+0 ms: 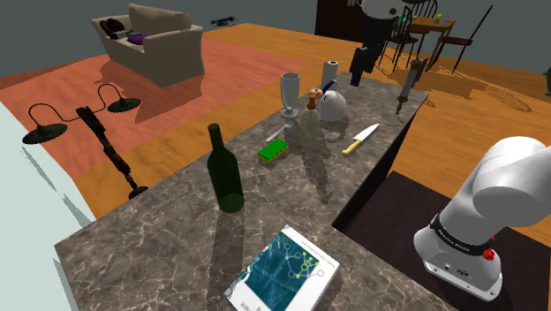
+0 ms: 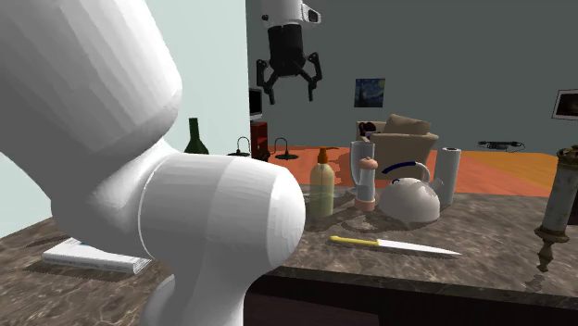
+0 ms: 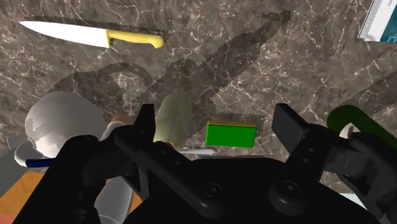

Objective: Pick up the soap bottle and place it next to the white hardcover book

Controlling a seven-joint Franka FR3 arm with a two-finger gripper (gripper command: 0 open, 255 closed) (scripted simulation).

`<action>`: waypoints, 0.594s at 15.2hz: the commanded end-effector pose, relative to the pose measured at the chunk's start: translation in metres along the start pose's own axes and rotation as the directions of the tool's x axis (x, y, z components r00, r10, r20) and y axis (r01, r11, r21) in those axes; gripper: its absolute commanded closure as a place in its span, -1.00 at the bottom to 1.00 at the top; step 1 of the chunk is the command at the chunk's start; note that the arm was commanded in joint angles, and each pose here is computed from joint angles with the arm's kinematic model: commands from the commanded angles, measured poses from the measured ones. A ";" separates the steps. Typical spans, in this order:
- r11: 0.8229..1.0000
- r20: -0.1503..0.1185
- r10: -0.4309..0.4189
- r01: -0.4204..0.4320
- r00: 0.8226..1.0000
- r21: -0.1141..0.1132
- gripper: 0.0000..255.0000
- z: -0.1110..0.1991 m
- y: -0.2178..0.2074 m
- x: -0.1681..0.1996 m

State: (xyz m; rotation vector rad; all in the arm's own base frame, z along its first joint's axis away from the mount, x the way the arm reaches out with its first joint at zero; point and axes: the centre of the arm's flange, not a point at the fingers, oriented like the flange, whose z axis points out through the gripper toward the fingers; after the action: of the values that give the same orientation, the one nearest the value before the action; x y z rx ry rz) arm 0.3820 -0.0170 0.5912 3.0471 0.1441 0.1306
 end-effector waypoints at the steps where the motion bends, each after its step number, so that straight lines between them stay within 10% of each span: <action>1: 1.000 0.011 -0.028 0.028 1.000 0.008 -1.00 0.015 0.011 0.023; 9: 0.990 0.058 -0.137 0.134 0.989 0.047 -1.00 0.077 0.047 0.111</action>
State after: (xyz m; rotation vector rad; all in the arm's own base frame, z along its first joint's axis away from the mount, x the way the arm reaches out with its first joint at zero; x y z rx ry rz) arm 0.4914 -0.0541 0.5315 3.0668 0.3299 0.0362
